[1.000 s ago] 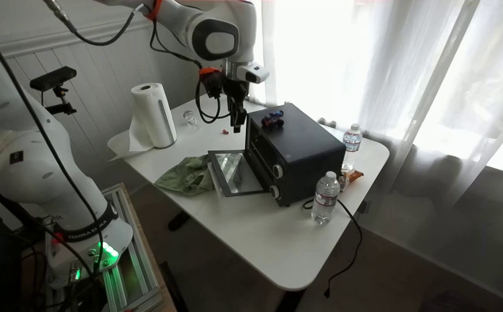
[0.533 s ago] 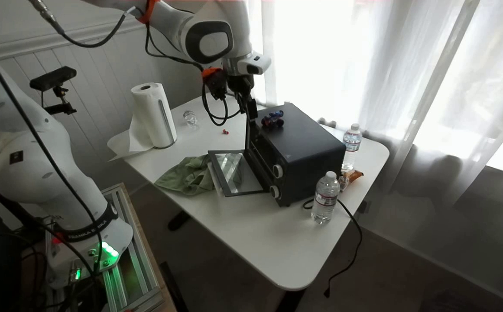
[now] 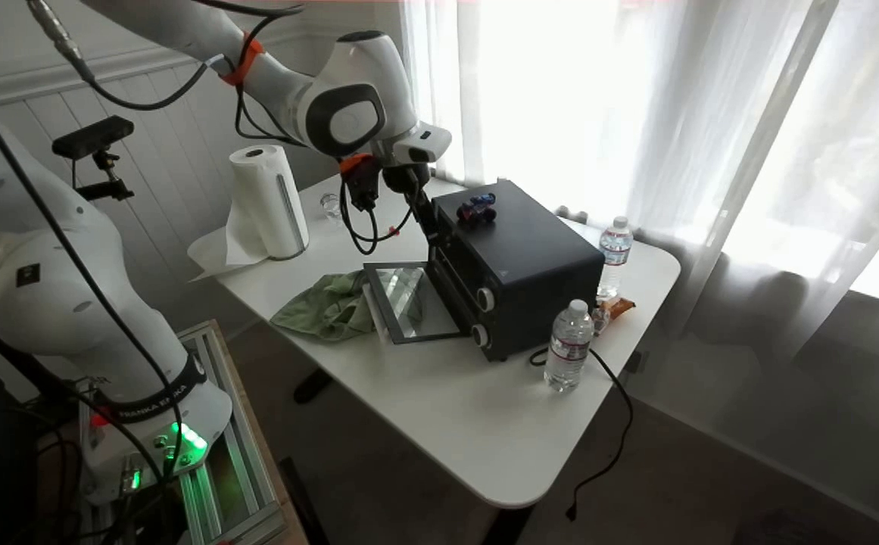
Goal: Open the toaster oven.
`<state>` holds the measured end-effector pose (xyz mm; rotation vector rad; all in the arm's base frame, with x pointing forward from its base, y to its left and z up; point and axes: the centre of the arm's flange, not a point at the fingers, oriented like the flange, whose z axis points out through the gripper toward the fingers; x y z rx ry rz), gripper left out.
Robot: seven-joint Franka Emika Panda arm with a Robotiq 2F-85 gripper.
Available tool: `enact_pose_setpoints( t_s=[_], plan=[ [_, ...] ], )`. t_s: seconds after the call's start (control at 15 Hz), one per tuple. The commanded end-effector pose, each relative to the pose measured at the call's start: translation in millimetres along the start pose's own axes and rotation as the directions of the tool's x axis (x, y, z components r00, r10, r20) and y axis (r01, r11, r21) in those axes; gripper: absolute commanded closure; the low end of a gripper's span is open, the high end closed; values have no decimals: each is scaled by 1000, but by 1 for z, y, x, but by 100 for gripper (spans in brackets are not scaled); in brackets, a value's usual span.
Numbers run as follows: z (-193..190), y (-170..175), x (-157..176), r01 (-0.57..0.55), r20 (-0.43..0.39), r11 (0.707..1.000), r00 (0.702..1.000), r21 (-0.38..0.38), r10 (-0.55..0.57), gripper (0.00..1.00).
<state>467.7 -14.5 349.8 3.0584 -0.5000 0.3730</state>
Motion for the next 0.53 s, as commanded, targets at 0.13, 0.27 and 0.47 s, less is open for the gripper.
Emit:
enact_pose_setpoints(
  t_s=[0.13,0.27,0.47],
  plan=[
    [1,9,-9,-19,-11,1000,1000,-10,19,0],
    [-1,11,-10,-22,-14,1000,1000,-10,22,0],
    [-2,11,-11,-23,-15,1000,1000,-9,22,0]
  ],
)
